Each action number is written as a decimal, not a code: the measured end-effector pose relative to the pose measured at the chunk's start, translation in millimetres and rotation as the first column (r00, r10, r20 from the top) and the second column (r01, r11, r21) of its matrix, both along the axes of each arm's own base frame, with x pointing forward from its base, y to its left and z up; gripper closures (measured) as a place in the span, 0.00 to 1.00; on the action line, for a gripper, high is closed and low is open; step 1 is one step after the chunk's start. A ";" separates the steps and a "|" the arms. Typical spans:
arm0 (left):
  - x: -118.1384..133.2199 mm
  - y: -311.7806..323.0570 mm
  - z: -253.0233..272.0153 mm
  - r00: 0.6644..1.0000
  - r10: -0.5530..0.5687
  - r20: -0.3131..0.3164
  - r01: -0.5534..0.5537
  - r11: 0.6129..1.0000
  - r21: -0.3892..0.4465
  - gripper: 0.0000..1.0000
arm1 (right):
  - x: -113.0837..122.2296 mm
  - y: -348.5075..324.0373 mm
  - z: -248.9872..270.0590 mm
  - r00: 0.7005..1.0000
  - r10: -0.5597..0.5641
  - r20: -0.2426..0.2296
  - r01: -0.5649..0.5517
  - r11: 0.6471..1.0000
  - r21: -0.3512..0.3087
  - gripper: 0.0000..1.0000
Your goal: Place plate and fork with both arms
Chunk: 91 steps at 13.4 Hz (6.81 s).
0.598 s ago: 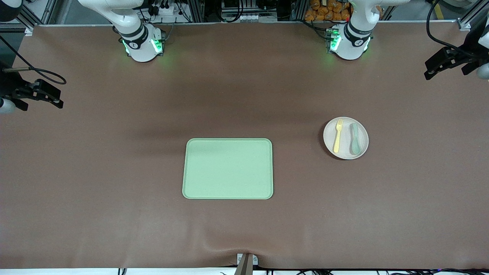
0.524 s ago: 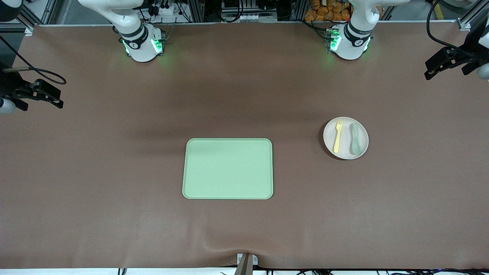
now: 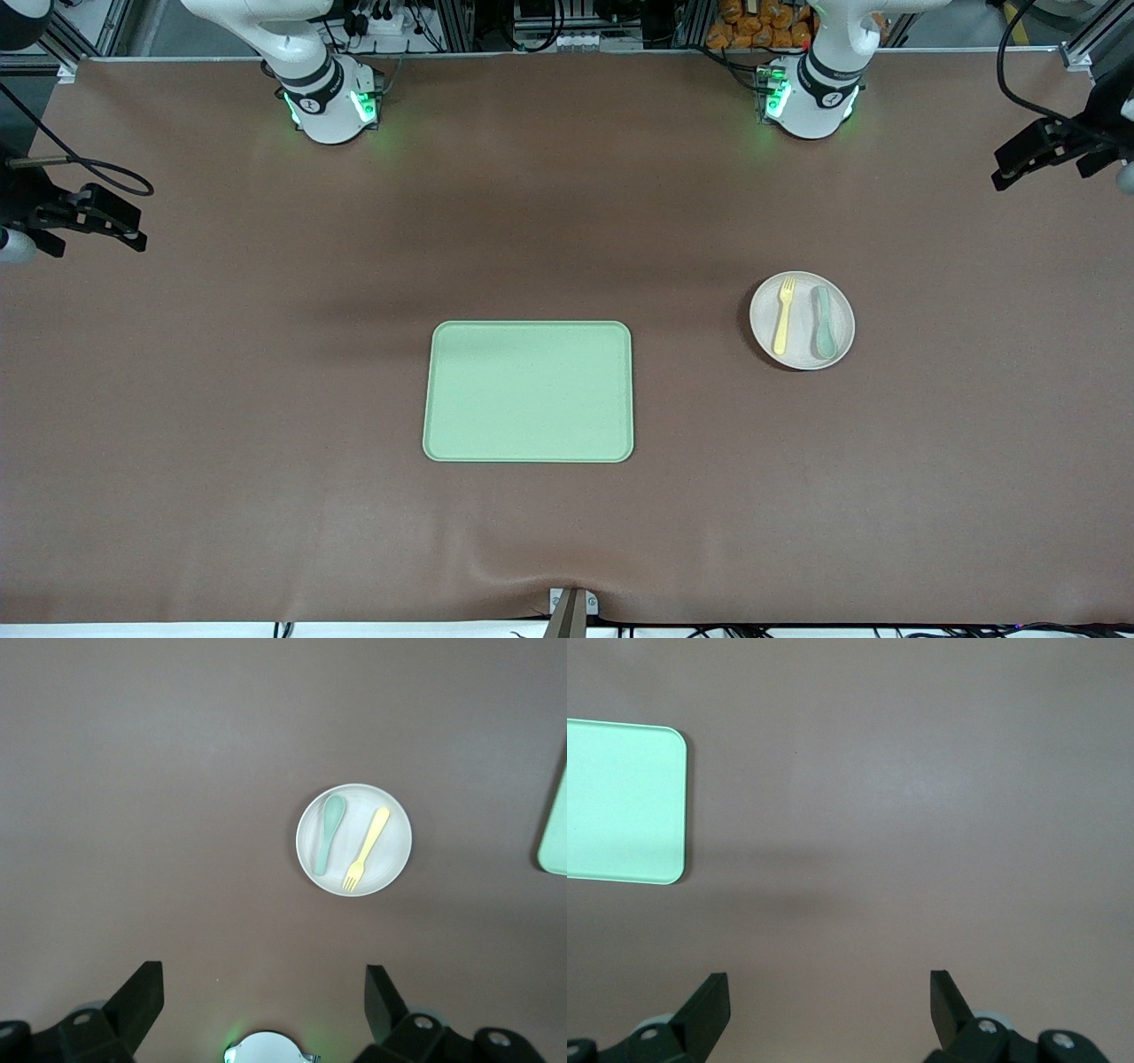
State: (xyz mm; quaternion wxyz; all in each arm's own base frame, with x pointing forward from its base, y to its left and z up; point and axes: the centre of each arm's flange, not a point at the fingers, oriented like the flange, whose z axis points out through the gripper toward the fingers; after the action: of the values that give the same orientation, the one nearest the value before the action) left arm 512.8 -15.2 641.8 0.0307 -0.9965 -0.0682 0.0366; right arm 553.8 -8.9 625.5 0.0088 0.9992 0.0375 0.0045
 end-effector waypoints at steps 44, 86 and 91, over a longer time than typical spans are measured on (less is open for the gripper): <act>10.6 14.1 -444.2 0.998 -0.006 -0.063 -0.007 0.980 -0.201 0.94 | 0.7 -1.9 -0.8 1.000 -0.004 -0.001 0.004 1.000 0.000 0.00; 117.2 -381.9 -443.3 0.984 0.179 -0.007 -0.160 0.863 -0.479 0.68 | 2.0 -2.8 -2.7 1.000 -0.006 -0.004 0.006 1.000 0.000 0.00; 140.9 -354.4 -330.4 0.984 0.180 0.009 -0.152 0.856 -0.494 0.18 | 7.9 2.0 -14.6 1.000 0.004 -0.026 -0.004 1.000 0.000 0.00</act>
State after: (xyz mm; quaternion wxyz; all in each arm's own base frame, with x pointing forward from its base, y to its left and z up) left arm 653.8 -369.6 311.4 -0.2284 -0.9626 -0.1431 0.0277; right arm 561.7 -6.9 610.9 0.0081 0.9992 0.0394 -0.0083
